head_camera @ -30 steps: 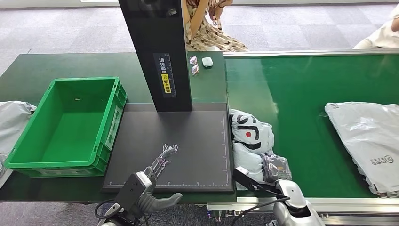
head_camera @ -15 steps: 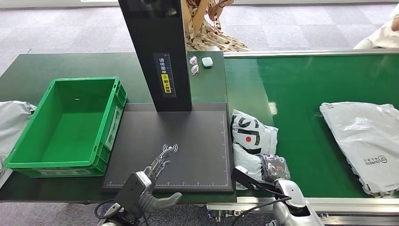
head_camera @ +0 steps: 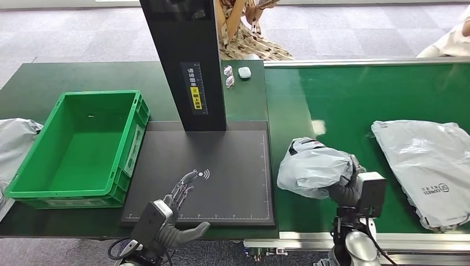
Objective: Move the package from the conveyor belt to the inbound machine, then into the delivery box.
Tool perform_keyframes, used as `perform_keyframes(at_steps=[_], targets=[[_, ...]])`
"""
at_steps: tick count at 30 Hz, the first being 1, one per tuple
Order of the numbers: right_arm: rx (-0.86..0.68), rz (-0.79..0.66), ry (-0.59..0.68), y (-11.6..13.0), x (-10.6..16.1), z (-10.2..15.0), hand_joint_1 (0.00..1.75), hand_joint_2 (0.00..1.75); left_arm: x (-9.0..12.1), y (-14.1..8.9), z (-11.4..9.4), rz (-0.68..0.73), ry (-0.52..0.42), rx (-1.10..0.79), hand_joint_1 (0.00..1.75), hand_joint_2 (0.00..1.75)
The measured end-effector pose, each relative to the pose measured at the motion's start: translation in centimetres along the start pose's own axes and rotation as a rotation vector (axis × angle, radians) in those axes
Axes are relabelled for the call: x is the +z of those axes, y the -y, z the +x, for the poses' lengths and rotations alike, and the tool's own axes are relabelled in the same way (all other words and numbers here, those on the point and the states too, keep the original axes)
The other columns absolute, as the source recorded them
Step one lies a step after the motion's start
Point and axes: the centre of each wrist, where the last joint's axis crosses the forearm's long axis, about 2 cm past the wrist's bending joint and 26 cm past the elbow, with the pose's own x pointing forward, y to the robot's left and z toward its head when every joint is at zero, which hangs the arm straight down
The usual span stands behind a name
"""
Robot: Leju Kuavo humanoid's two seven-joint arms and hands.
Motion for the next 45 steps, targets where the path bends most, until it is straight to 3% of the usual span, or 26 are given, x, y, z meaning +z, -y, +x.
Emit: perform_keyframes(at_steps=[5,14,21,24,27,30,37,43,45], targets=[[-0.218,-0.087,0.090,0.0,0.0,2.5,1.75,1.75,0.1,-0.2,-0.1,0.013,0.005,0.000,0.00,1.75],[-0.378,-0.112,0.324,-0.8,-0.5,7.3,1.75,1.75,0.6,-0.3,0.2,0.071,0.044,-0.029,0.00,1.75],[-0.443,-0.014,0.411,-2.6,-2.2,9.9,1.75,1.75,0.6,-1.8,1.8,0.360,0.193,-0.109,0.00,1.75],[-0.440,0.076,0.426,-4.0,-3.0,10.6,1.75,1.75,0.8,-2.8,3.0,0.603,0.337,-0.162,0.00,1.75],[-0.420,0.203,0.412,-6.5,-3.9,10.9,1.75,1.75,1.2,-3.9,4.7,0.862,0.515,-0.224,0.00,1.75],[-0.406,0.322,0.369,-9.3,-4.2,10.7,1.72,1.75,1.6,-4.7,6.6,1.001,0.640,-0.267,0.00,1.75],[-0.331,0.485,0.228,-12.6,-4.3,8.7,1.71,1.75,1.9,-5.4,10.4,1.074,0.801,-0.316,0.00,1.75],[-0.302,0.516,0.193,-13.0,-4.4,8.0,1.73,1.75,2.0,-5.4,11.0,1.080,0.823,-0.320,0.00,1.75],[-0.269,0.535,0.162,-13.1,-4.4,7.4,1.61,1.75,2.0,-5.4,11.2,1.083,0.832,-0.320,0.00,1.75]])
